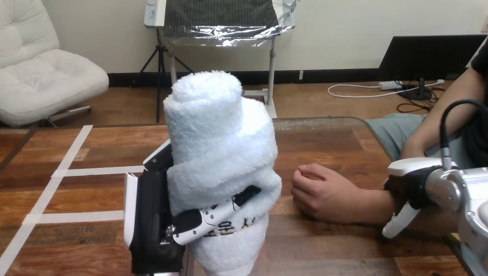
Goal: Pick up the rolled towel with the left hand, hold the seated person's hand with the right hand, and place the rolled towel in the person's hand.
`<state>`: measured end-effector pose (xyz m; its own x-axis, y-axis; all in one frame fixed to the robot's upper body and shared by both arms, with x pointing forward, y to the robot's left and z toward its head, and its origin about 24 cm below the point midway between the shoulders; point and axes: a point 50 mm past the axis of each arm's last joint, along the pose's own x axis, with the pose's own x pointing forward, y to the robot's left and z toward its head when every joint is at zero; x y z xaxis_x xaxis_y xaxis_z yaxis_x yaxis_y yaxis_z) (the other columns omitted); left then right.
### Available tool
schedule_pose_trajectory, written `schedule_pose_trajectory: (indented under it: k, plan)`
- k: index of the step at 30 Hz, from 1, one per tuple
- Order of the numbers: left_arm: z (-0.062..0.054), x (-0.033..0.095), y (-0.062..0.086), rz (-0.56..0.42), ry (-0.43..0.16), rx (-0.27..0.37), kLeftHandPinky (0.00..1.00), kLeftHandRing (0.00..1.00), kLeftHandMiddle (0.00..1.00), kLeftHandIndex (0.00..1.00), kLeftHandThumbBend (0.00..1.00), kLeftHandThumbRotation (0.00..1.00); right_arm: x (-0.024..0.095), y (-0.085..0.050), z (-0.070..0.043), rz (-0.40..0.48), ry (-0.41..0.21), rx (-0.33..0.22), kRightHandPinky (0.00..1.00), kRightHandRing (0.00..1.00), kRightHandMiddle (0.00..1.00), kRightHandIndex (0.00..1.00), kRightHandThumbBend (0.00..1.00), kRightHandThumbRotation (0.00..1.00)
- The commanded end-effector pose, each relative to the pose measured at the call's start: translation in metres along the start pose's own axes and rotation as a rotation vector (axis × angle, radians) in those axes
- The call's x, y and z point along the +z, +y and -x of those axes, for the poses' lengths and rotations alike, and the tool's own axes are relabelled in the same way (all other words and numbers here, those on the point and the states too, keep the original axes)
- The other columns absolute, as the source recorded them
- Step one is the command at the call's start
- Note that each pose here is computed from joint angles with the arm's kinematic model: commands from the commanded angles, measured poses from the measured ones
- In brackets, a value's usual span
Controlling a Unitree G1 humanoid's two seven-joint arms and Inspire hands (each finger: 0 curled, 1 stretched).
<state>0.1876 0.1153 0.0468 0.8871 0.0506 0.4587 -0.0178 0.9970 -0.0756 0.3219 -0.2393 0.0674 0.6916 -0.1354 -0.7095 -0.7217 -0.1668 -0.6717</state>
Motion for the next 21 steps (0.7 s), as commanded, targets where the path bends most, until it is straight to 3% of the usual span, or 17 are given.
schedule_pose_trajectory:
  k: [1, 15, 21]
  plan:
    - [0.0001, 0.0121, -0.0041, 0.038, -0.043, 0.042, 0.27, 0.34, 0.41, 0.48, 0.61, 0.00, 0.0124, -0.0063, -0.0048, 0.037, -0.018, 0.007, 0.66, 0.80, 0.86, 0.86, 0.66, 0.44]
    - [-0.0002, 0.0133, -0.0043, 0.046, -0.045, 0.042, 0.27, 0.34, 0.41, 0.48, 0.60, 0.00, 0.0203, -0.0030, -0.0114, 0.066, -0.022, 0.028, 0.64, 0.78, 0.86, 0.87, 0.68, 0.44]
    - [-0.0007, 0.0138, -0.0045, 0.049, -0.048, 0.046, 0.27, 0.34, 0.41, 0.48, 0.60, 0.00, 0.0212, -0.0006, -0.0132, 0.053, -0.032, 0.019, 0.64, 0.78, 0.85, 0.85, 0.67, 0.39]
